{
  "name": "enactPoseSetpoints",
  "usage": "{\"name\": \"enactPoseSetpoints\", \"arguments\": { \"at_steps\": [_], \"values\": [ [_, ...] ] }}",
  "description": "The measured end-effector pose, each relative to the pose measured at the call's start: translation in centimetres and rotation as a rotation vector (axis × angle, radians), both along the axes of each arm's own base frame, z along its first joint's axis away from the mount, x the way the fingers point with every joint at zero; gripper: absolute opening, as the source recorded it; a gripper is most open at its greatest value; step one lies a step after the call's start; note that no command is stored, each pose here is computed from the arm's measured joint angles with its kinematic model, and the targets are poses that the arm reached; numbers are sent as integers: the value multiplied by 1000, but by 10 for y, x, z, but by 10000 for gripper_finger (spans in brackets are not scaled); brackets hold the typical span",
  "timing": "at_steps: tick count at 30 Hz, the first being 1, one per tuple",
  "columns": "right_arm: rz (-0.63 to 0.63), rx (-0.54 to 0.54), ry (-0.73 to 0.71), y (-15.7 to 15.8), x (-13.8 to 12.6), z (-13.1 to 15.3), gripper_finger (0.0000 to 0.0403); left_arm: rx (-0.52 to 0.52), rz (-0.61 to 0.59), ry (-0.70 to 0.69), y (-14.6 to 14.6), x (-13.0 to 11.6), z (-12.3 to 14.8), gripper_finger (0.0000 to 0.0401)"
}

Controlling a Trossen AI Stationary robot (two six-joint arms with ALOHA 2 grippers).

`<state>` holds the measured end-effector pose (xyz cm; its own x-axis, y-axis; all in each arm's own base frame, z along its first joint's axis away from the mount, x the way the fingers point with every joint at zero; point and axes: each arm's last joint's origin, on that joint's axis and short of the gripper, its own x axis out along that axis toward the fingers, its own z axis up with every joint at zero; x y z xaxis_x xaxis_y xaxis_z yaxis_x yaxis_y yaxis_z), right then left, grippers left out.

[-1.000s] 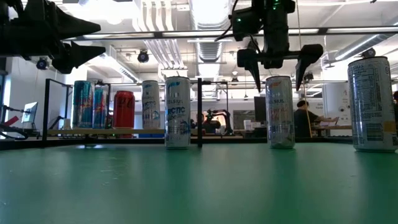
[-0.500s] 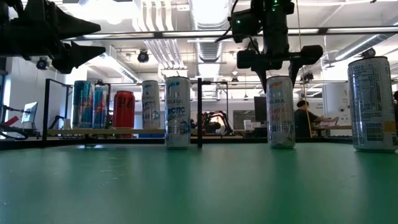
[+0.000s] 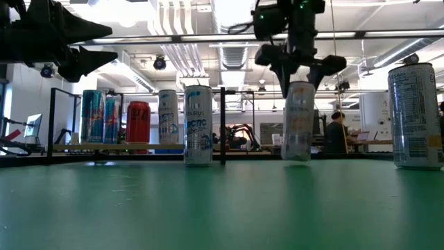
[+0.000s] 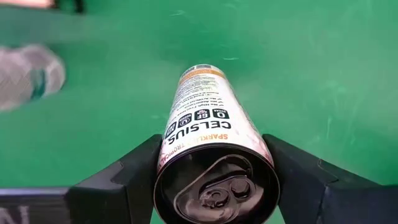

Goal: Place canned beverage on shelf
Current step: Move the white yellow soda can to the top center of the table

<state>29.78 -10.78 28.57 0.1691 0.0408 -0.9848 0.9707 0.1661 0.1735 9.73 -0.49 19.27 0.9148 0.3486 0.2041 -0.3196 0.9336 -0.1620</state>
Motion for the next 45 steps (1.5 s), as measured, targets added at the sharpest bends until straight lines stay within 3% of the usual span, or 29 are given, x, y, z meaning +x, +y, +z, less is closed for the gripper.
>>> {"name": "enactPoseSetpoints", "arguments": {
  "at_steps": [5,10,19,24,30,45],
  "values": [
    [155,-75,18,5,11,6,235,0,0,0,0,0,0,375],
    [293,-84,68,4,25,3,235,0,0,0,0,0,0,375],
    [395,-77,88,-6,55,3,240,0,0,0,0,0,0,375],
    [408,-47,143,-11,72,-4,267,0,0,0,0,0,0,375],
    [423,-30,172,-16,86,-9,254,0,0,0,0,0,0,375],
    [388,-55,141,-17,87,-3,257,0,0,0,0,0,0,375]
  ]
}}
